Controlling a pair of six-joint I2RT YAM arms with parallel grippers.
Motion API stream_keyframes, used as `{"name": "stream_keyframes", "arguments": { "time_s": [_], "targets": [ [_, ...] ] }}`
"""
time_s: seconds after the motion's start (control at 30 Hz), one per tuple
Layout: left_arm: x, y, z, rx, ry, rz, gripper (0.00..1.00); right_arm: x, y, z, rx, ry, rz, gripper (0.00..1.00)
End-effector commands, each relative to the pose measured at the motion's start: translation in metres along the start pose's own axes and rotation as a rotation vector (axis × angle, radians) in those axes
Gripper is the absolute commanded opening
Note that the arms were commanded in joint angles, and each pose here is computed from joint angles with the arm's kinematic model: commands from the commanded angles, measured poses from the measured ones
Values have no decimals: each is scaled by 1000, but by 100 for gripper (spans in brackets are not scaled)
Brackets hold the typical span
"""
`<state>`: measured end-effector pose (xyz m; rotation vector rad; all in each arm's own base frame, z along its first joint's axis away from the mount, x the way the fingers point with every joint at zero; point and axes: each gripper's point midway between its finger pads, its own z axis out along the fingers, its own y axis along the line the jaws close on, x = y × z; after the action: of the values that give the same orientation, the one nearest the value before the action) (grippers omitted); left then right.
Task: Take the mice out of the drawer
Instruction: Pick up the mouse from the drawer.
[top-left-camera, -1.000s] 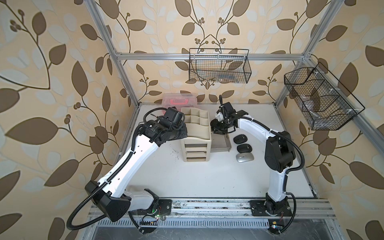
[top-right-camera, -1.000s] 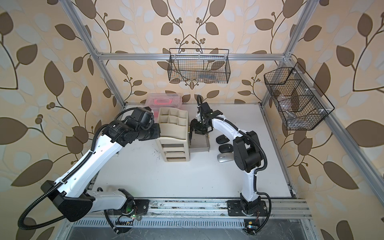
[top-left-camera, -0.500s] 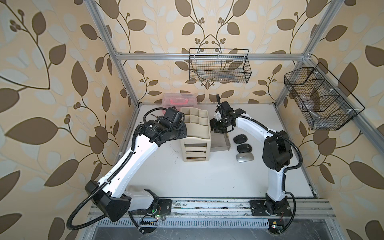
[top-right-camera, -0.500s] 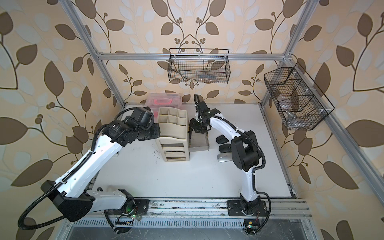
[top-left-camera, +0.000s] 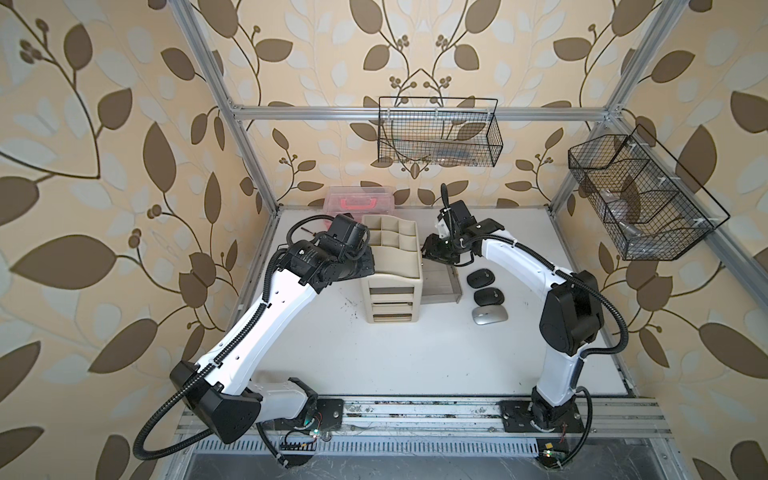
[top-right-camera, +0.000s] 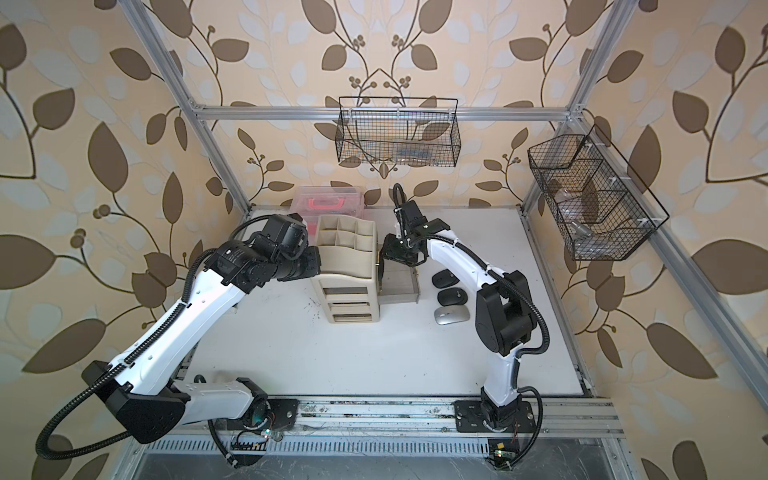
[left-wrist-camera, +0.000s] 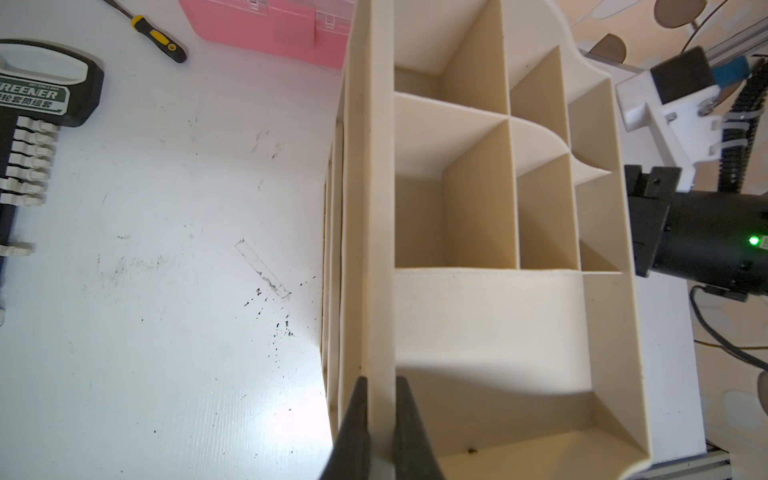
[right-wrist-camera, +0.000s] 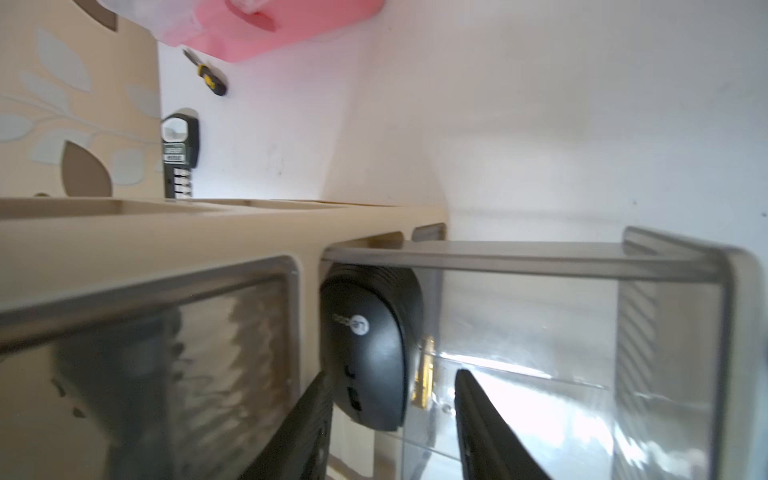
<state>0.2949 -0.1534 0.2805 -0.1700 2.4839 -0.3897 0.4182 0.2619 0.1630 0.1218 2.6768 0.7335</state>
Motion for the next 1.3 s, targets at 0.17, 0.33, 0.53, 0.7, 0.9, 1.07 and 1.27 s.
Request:
{"name": "stream_keyframes", "arguments": {
  "time_s": [0.17, 0.33, 0.53, 0.7, 0.9, 1.07, 1.27],
  "targets": [
    [-19, -21, -10, 106, -74, -14, 0, 8, -7, 24, -40, 78, 13, 52],
    [-18, -23, -7, 109, -65, -13, 0, 12, -9, 36, -47, 112, -3, 55],
    [-17, -28, -7, 138, -59, -13, 0, 19, -6, 49, -33, 140, -38, 59],
    [-17, -31, -7, 162, -60, -16, 0, 29, -12, 62, -6, 157, -42, 59],
    [-20, -19, -7, 92, -79, -21, 0, 12, -47, 37, 240, 35, -69, 51],
    [-21, -18, -10, 92, -85, -23, 0, 16, -59, 19, 288, -1, -63, 46],
    [-17, -25, -9, 130, -67, -2, 0, 8, -25, -18, 107, -65, -30, 47]
  ]
}}
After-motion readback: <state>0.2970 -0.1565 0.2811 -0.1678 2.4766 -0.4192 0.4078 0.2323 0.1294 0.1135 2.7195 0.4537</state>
